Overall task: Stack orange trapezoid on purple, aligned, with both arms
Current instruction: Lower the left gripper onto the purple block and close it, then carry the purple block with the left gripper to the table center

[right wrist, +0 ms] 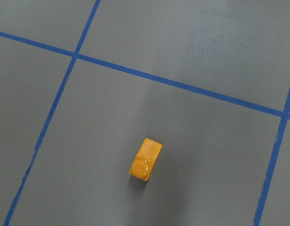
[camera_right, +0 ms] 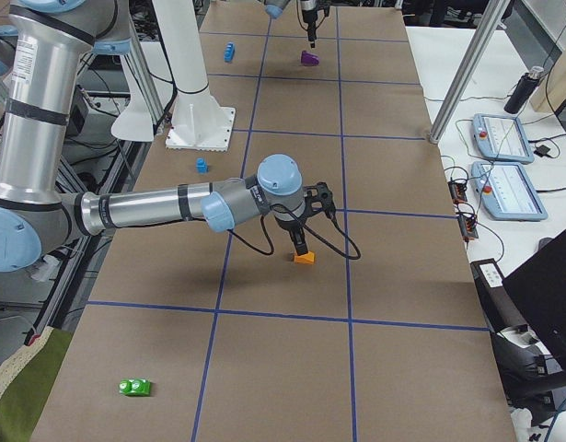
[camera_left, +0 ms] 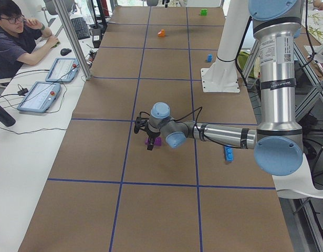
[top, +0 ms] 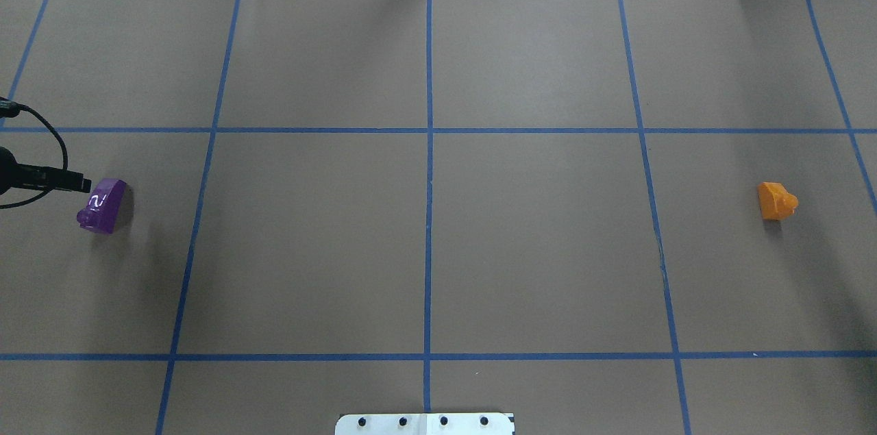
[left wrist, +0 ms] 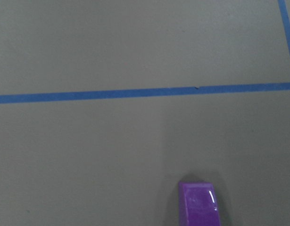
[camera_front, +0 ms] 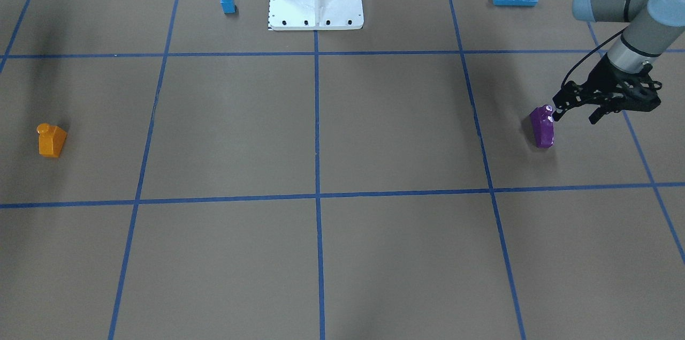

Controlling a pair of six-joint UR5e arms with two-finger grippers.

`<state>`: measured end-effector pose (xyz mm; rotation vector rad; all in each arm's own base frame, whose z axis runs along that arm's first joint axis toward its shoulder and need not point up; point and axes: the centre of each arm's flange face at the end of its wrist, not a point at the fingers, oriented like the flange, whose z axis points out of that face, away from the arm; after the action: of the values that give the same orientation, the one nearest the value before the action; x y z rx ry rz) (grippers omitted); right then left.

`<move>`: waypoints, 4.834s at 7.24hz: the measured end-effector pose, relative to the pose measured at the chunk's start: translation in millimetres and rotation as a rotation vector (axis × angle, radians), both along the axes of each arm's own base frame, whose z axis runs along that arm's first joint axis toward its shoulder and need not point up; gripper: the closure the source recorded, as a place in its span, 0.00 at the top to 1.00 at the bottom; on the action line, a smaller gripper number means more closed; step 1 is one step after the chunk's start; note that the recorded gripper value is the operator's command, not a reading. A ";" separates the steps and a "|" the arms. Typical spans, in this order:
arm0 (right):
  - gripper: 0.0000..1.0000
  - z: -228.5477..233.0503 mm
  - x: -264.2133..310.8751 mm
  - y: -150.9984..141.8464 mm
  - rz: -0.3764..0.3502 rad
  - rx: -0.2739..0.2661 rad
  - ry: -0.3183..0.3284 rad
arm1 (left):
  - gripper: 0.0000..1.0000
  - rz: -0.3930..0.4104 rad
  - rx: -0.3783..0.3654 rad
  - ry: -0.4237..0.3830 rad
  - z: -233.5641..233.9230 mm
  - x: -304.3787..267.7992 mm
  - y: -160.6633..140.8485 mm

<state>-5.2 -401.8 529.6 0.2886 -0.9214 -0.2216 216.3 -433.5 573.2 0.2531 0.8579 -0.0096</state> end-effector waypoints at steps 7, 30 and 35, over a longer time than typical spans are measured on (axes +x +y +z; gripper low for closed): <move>1.00 1.6 0.0 0.6 0.000 -0.004 0.001 | 0.37 0.066 -0.022 -0.028 5.1 44.6 19.6; 1.00 8.5 0.6 4.2 0.002 -0.021 0.002 | 0.62 0.088 -0.154 -0.061 -413.2 432.7 18.9; 1.00 8.5 0.6 4.2 0.001 -0.021 0.003 | 1.00 0.088 -0.144 -0.058 -415.9 429.8 17.8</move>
<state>-4.6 -397.6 538.1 0.2695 -0.9205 -0.2109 646.0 -415.7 157.3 0.0798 0.8056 0.0173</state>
